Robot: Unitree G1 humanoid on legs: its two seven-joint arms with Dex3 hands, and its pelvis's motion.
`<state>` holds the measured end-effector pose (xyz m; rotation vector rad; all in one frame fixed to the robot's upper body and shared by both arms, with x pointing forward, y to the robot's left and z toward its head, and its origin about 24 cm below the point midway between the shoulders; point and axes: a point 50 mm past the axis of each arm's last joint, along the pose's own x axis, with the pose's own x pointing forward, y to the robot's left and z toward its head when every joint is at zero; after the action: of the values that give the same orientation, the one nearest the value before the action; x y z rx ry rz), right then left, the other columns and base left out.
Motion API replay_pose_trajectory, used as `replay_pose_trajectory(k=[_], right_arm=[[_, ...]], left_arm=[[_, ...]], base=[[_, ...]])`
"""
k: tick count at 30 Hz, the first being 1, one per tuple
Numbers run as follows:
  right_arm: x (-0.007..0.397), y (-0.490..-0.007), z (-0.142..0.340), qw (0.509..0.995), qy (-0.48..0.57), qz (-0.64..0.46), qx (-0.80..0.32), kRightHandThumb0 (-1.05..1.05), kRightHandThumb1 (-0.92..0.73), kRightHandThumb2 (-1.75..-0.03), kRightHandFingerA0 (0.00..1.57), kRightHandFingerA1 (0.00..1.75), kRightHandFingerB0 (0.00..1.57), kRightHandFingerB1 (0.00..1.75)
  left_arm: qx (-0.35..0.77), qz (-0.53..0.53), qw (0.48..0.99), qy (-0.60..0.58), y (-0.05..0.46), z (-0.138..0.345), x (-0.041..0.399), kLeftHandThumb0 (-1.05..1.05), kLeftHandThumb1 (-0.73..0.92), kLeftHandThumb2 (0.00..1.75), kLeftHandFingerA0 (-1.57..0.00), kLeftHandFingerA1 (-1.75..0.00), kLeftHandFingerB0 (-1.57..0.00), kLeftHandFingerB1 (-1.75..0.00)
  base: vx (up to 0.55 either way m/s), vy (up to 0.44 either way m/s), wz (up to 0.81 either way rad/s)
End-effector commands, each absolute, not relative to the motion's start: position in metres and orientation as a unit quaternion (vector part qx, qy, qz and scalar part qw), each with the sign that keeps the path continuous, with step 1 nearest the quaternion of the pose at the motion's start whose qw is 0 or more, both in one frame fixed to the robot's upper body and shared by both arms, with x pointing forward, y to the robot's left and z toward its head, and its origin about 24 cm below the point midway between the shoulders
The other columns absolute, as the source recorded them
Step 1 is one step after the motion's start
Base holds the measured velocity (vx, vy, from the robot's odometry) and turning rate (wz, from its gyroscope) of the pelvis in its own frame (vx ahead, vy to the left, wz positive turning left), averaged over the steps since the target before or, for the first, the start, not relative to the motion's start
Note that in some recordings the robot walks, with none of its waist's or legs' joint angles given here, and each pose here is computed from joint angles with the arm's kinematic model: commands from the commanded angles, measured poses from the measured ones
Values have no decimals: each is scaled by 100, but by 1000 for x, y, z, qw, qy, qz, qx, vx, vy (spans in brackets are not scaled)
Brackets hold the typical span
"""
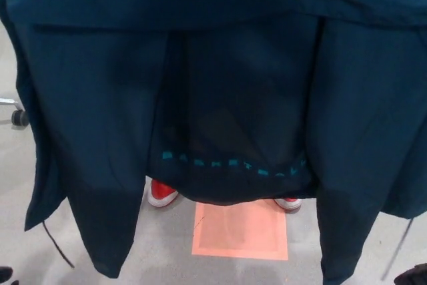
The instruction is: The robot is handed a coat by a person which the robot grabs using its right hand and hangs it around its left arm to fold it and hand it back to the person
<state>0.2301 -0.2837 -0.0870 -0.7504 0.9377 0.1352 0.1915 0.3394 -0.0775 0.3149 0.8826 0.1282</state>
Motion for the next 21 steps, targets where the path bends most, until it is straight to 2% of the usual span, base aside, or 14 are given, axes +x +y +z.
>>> replay_pose_trajectory(k=[1,2,3,5,6,11,12,13,14,15,16,17,19,21], right_arm=[[220,-293,-90,808,458,74,-363,-32,-60,-110,0,48,0,46],[220,-293,-90,809,456,78,-362,-32,-60,-110,0,48,0,46],[217,-294,-90,809,458,81,-361,-64,-64,-95,0,39,6,41],[206,-297,-95,803,467,95,-358,-67,-66,-97,3,38,3,38],[201,-299,-97,800,476,100,-351,-68,-67,-99,3,35,3,34],[191,-305,-98,791,487,142,-343,-77,-76,-105,6,27,6,27],[193,-307,-95,799,484,142,-327,-86,-78,-106,6,19,6,20],[197,-310,-88,811,467,154,-317,-78,-75,-95,0,12,0,16],[203,-314,-79,831,441,156,-299,-70,-88,-72,0,11,1,19],[207,-315,-73,845,418,159,-294,-73,-76,-82,1,17,3,20],[210,-316,-67,853,399,164,-295,-73,-76,-82,1,17,3,20],[214,-317,-58,873,366,159,-280,-83,-75,-104,3,24,10,25],[216,-315,-36,918,293,154,-220,-73,-66,-103,4,41,4,33],[214,-313,-20,929,251,163,-219,-74,-67,-104,8,44,2,35]], left_arm=[[130,57,894,425,342,-81,181,-67,73,102,-3,-41,-3,-39],[128,59,894,425,343,-81,180,-67,73,102,-3,-41,-3,-39],[124,65,893,427,342,-83,178,-34,61,113,0,-48,0,-47],[123,64,890,435,339,-89,168,-34,63,114,0,-48,0,-48],[127,55,887,441,339,-91,164,-67,73,103,-4,-41,-3,-40],[130,52,887,441,336,-95,156,-68,74,104,-4,-43,-3,-37],[116,55,892,432,336,-94,159,-66,74,104,-3,-39,-3,-32],[105,56,898,424,336,-92,161,-65,75,105,-3,-37,-3,-32],[106,54,901,416,335,-90,165,-65,76,106,-3,-37,-3,-31],[107,52,904,411,335,-89,168,-65,76,106,-3,-38,-3,-31],[105,52,906,406,335,-88,170,-65,76,106,-3,-38,-3,-31],[89,56,912,397,335,-86,174,-64,76,106,-2,-36,-2,-29],[66,51,924,373,332,-83,178,-64,75,103,-3,-41,0,-29],[70,43,928,363,330,-82,181,-65,73,101,-7,-43,0,-31]], base=[[0,0,0],[0,0,0],[0,0,0],[0,0,0],[0,0,0],[0,0,0],[0,0,0],[0,0,0],[0,0,0],[0,0,0],[0,0,0],[0,0,0],[0,0,0],[0,0,0]])
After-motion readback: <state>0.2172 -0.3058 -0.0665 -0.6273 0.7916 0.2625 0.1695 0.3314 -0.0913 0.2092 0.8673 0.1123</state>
